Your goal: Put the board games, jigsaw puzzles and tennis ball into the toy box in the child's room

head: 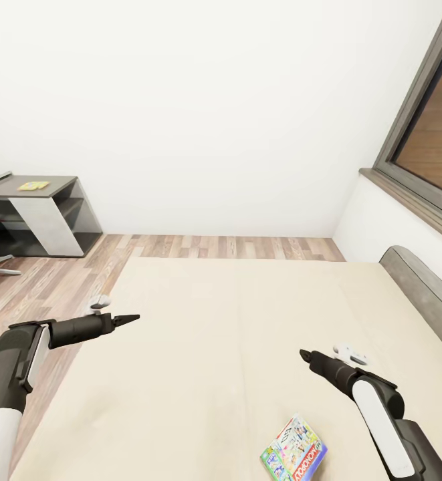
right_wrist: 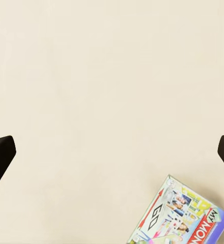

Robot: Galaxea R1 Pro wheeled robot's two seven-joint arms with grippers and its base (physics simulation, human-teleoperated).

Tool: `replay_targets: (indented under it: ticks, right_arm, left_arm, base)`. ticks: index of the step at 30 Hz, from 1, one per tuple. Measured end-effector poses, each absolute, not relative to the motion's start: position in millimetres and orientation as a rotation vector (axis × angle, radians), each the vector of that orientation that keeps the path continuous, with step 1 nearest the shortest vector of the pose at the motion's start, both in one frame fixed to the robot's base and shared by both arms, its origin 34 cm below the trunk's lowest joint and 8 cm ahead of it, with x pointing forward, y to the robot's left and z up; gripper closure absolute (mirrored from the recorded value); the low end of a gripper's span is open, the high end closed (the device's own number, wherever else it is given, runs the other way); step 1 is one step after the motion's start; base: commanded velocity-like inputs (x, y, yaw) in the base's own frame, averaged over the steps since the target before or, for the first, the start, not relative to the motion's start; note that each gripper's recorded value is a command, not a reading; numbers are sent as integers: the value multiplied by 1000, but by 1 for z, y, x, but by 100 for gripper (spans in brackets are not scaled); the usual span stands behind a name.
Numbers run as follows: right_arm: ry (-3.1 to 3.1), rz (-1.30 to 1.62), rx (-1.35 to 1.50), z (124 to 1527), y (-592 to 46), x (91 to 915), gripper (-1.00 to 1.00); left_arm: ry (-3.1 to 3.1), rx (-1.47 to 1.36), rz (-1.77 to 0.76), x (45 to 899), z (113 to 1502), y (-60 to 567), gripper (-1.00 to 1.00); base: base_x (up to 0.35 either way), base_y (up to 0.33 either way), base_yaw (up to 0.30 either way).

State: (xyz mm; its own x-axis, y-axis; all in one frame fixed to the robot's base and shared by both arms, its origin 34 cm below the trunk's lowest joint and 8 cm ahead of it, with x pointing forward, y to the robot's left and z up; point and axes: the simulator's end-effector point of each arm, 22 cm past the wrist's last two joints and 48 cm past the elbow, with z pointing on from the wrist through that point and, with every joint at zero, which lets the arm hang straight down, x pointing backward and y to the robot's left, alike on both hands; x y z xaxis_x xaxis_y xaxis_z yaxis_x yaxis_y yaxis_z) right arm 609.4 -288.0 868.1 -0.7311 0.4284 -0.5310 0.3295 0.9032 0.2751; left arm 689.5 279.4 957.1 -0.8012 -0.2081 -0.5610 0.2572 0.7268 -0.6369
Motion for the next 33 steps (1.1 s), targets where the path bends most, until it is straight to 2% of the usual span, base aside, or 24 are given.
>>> replay_targets:
  ticks: [18,33]
  right_arm:
    - [2472,210,549,862,-289,610,-100]
    - [2705,65,659,793,-307,610,-100]
  left_arm:
    - [2302,37,-972,690,957,280,-100]
    - [2293,39,-993,688,958,277,-100]
  base:
    - [0,0,0]
    - [0,0,0]
